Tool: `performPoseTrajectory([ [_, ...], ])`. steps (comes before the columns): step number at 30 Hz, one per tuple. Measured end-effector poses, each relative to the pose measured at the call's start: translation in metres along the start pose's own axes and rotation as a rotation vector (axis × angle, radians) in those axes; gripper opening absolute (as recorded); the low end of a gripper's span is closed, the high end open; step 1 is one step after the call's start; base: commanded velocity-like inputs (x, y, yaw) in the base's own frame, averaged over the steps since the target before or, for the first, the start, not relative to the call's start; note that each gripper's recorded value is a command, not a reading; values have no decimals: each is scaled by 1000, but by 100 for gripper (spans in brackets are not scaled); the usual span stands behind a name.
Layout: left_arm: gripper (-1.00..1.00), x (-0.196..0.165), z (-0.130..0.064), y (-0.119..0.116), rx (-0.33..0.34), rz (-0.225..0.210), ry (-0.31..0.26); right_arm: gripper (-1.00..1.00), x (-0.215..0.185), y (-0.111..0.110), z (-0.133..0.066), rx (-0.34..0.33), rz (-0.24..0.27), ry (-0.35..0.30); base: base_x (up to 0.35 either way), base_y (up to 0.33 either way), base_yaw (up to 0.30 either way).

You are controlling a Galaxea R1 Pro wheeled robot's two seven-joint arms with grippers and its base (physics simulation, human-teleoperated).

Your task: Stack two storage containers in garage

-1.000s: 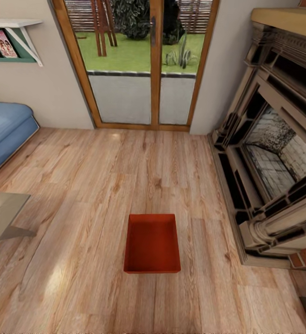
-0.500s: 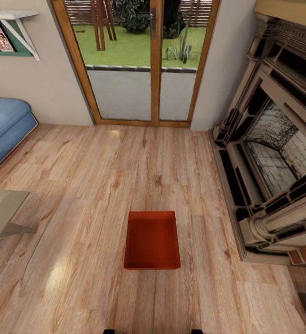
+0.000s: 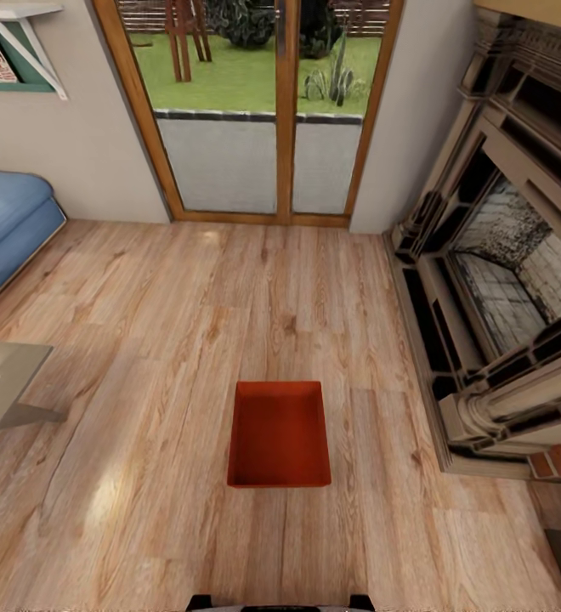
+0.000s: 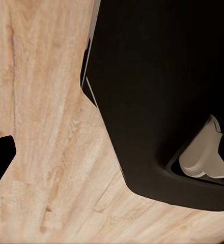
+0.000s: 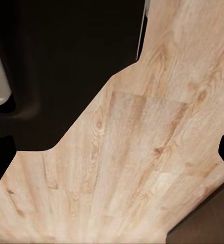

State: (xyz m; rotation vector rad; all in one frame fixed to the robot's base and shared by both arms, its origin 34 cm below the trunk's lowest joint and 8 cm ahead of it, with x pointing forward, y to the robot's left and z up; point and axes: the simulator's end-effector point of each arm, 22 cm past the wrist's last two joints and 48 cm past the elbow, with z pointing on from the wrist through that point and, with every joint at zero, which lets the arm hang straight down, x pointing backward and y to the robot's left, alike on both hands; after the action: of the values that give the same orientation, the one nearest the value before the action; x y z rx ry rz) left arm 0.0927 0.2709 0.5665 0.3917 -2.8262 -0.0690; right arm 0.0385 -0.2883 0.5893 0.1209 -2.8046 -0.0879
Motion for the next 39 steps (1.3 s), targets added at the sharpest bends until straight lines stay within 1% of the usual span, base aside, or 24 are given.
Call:
performPoseTrajectory([
  [8, 100, 5, 1, 1, -4, 0, 12, 100, 5, 1, 1, -1, -1, 13, 0, 0, 0],
  [11, 100, 7, 1, 2, -5, -6, 16, 100, 7, 1, 1, -2, -1, 18, 0, 0, 0],
  [15, 100, 11, 2, -3, 0, -17, 25, 100, 9, 2, 1, -4, -1, 24, 0, 0, 0],
  [22, 100, 16, 3, -4, 1, -17, 38, 100, 14, 1, 1, -4, 0, 34, 0, 0, 0],
  [31, 100, 25, 4, 4, -12, -19, 58, 100, 19, 2, 2, -5, 1, 48, 0, 0, 0],
  [39, 100, 31, 4, 6, -17, -17, 72, 100, 24, 3, 2, -7, 1, 62, 0, 0, 0],
])
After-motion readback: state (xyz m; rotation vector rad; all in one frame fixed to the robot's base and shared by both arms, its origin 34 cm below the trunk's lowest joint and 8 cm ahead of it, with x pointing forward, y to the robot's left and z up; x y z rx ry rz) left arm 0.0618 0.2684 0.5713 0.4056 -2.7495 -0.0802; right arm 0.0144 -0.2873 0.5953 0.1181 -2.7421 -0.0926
